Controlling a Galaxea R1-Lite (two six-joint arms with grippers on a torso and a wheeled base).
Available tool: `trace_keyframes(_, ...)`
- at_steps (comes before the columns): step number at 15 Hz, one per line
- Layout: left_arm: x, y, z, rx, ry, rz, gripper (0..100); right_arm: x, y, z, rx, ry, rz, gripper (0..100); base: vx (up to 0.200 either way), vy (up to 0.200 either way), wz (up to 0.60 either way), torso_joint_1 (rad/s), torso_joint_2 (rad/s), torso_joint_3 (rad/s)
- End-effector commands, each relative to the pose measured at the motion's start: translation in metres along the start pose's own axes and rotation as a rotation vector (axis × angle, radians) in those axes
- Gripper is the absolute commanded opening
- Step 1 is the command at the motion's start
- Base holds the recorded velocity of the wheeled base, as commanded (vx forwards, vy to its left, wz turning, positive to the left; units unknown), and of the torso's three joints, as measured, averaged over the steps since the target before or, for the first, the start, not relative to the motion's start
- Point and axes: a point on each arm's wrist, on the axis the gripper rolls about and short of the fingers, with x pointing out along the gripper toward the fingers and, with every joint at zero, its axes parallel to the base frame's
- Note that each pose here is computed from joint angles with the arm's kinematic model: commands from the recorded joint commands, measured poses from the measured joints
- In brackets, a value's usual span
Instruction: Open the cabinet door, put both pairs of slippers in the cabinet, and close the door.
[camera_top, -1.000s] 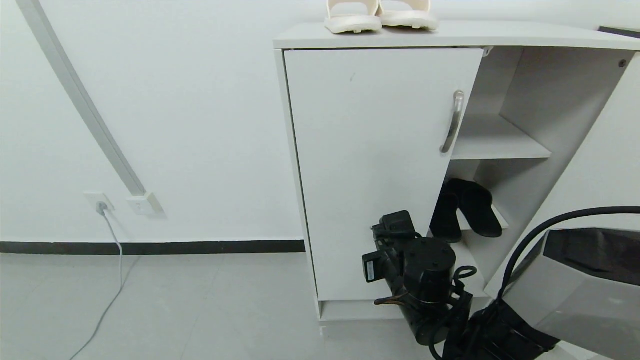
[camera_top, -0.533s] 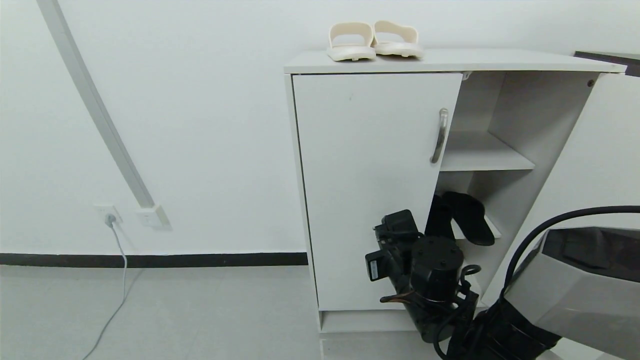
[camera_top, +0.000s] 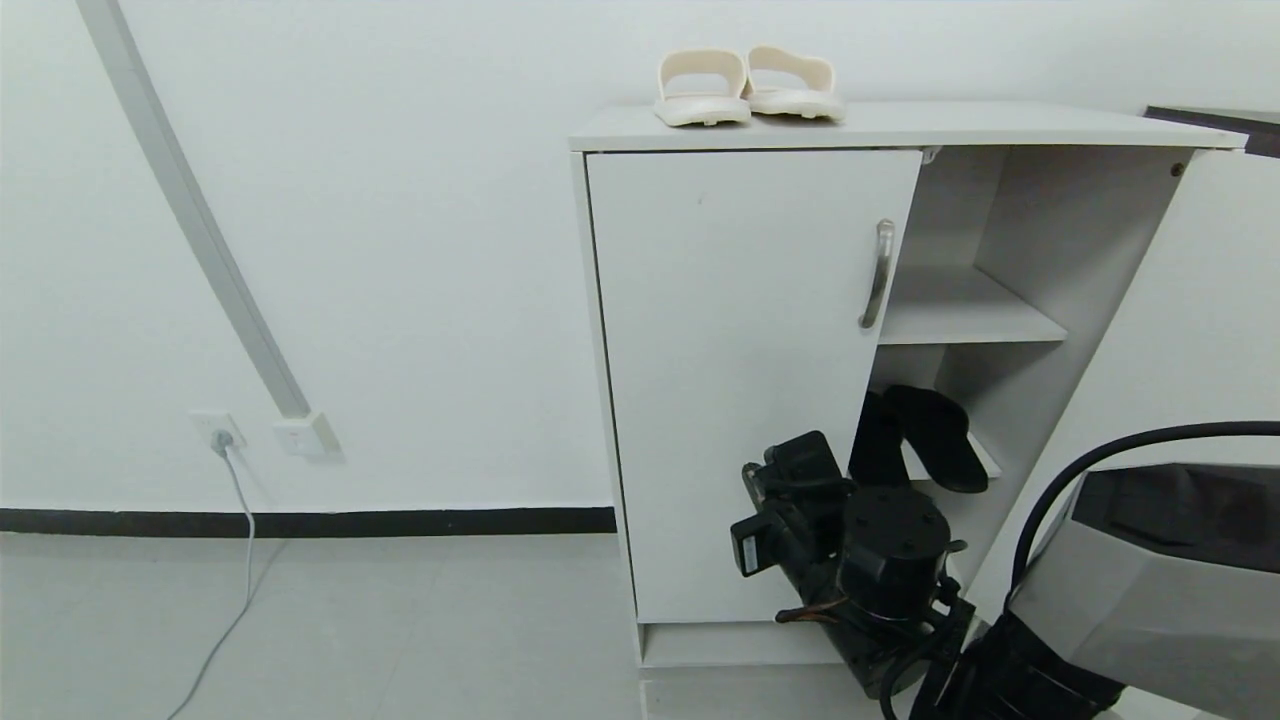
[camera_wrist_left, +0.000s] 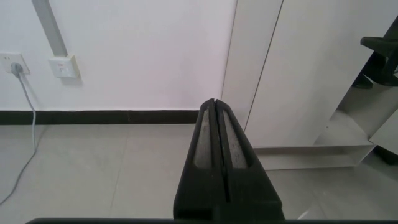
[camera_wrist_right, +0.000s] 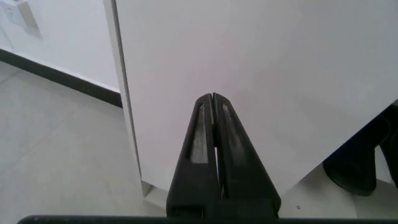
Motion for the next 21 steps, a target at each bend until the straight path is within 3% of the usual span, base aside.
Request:
trace_keyframes(1, 0.0001, 0.0, 0.0002, -0.001, 0.0, 0.0, 0, -0.0003, 0.0011, -0.0021, -0.003, 0.005, 0.004, 0, 0.0, 0.0, 0.0, -0.002, -0.06, -0.041)
trace_keyframes(10, 0.0001, 0.0, 0.0002, -0.001, 0.0, 0.001, 0, -0.002, 0.0022, -0.0028, -0.003, 0.001, 0.008, 0, 0.0, 0.0, 0.0, 0.046, -0.38, -0.338)
trace_keyframes(21, 0.0001, 0.0, 0.0002, -0.001, 0.0, 0.001, 0, -0.0019, 0.0023, -0.0033, -0.003, 0.003, 0.008, 0, 0.0, 0.0, 0.0, 0.157, -0.48, -0.324)
